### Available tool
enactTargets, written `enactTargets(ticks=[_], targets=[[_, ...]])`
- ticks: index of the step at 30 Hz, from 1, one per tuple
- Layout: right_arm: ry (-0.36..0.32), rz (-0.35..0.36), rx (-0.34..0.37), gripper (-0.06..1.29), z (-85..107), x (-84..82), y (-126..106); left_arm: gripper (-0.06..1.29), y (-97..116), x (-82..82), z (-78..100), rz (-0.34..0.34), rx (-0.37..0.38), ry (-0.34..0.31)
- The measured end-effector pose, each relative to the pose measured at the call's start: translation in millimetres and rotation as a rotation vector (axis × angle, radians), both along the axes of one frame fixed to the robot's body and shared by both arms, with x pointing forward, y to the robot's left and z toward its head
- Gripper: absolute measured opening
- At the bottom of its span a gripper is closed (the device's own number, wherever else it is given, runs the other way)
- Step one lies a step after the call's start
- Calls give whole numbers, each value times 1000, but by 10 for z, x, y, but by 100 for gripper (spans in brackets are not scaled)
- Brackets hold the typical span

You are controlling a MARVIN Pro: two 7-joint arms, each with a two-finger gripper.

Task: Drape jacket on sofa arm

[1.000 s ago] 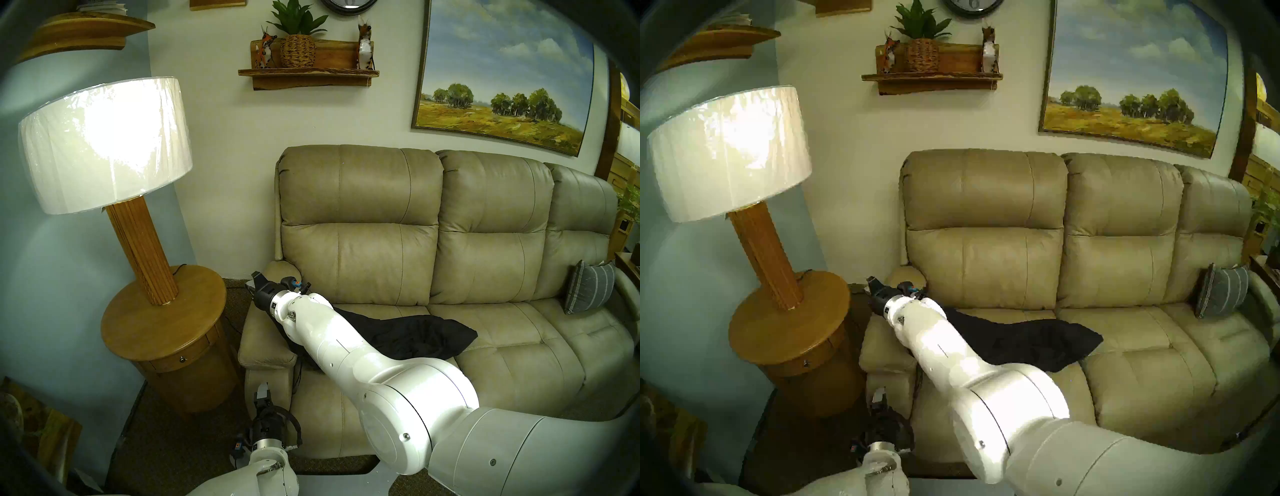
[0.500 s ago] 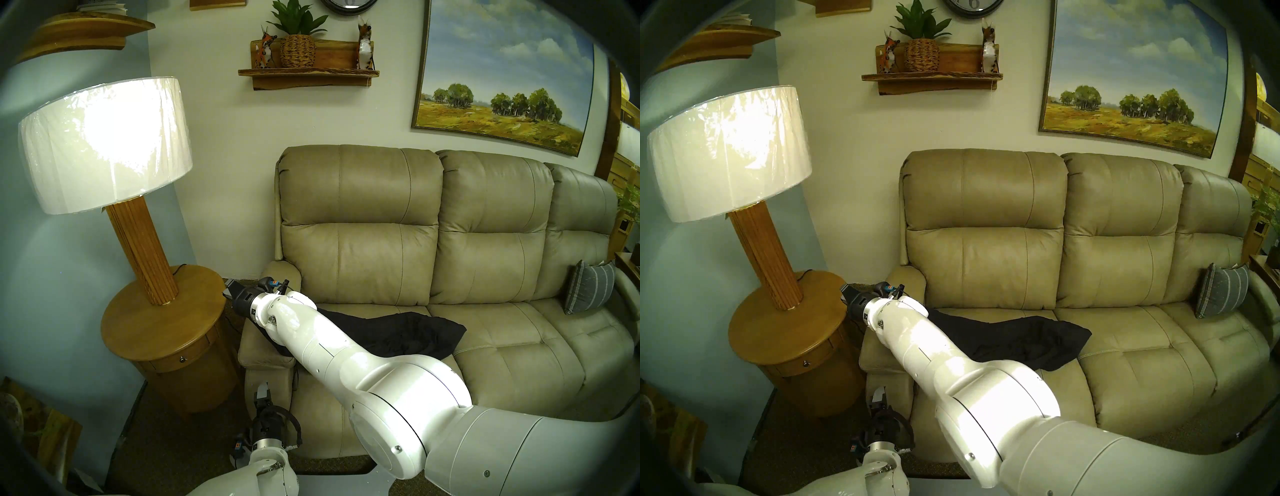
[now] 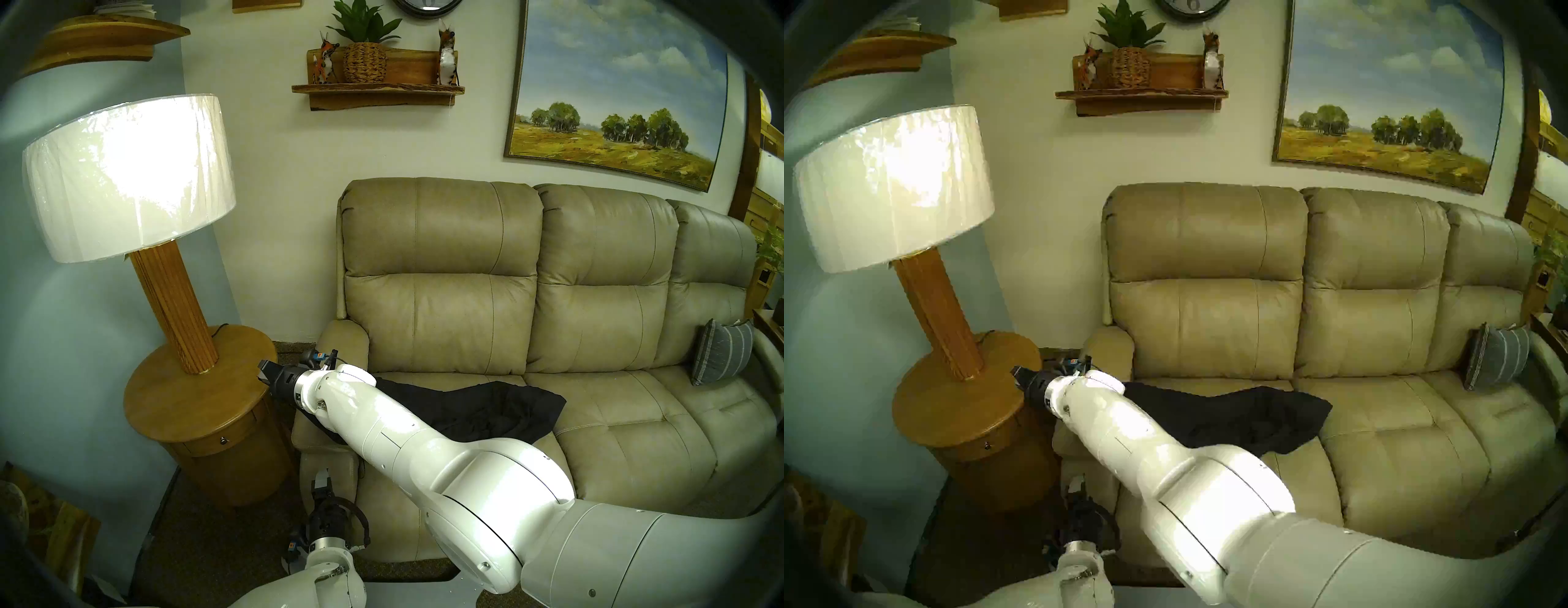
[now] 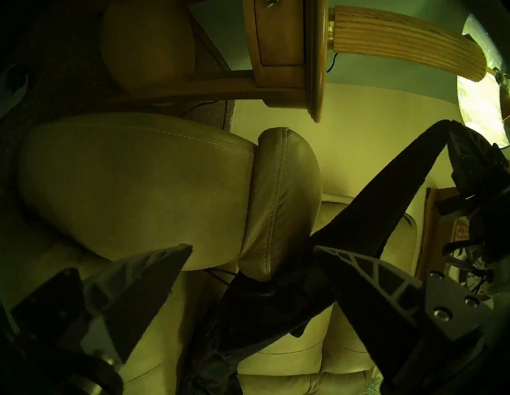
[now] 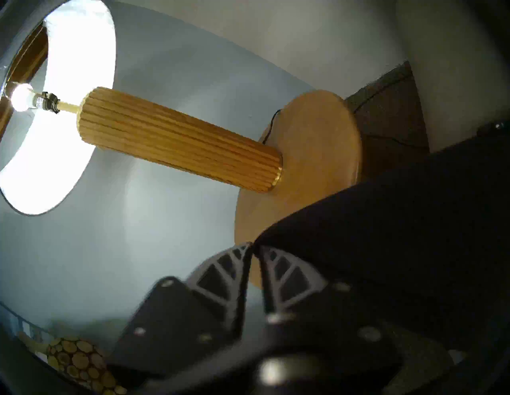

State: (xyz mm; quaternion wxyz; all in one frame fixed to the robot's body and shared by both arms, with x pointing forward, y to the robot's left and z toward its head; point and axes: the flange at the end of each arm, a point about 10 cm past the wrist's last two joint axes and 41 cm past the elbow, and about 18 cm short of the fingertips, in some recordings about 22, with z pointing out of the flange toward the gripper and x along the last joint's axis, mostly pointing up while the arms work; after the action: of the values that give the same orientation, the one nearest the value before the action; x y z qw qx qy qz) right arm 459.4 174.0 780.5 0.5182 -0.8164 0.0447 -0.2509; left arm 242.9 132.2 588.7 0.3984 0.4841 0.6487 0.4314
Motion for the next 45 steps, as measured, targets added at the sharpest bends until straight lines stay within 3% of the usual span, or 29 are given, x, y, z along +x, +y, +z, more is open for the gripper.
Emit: enactTargets(ticks=[3,5,6,7,9,10,22,33,36,38,45], targets=[[-3,4,-14,0,-24,-30,27,122,-1,1,1,0,0,0],[-4,4,-24,45,-40,-44,39,122,-1,1,1,0,0,-1],[-5,4,-28,45,-45,-49,42,122,-1,2,1,0,0,-1],[-5,3,-33,57,-53,-54,46,122,-2,2,2,0,0,-1],[-6,1,-42,107,-66,-62,51,122,-2,3,2,0,0,-1],[-6,-1,-47,121,-74,-66,53,122,-1,3,2,0,0,-1],[-3,-37,-70,122,-152,-76,33,122,-3,5,6,0,0,-3],[-38,-174,108,122,-245,25,-256,122,-4,-3,15,0,-3,-8],[-56,-247,157,122,-340,147,-591,122,-2,-5,14,-1,-3,-9],[-62,-262,165,122,-370,171,-679,122,-2,-6,14,-1,-3,-9],[-97,-344,196,122,-679,210,-1336,122,0,-7,13,-1,-3,-9]])
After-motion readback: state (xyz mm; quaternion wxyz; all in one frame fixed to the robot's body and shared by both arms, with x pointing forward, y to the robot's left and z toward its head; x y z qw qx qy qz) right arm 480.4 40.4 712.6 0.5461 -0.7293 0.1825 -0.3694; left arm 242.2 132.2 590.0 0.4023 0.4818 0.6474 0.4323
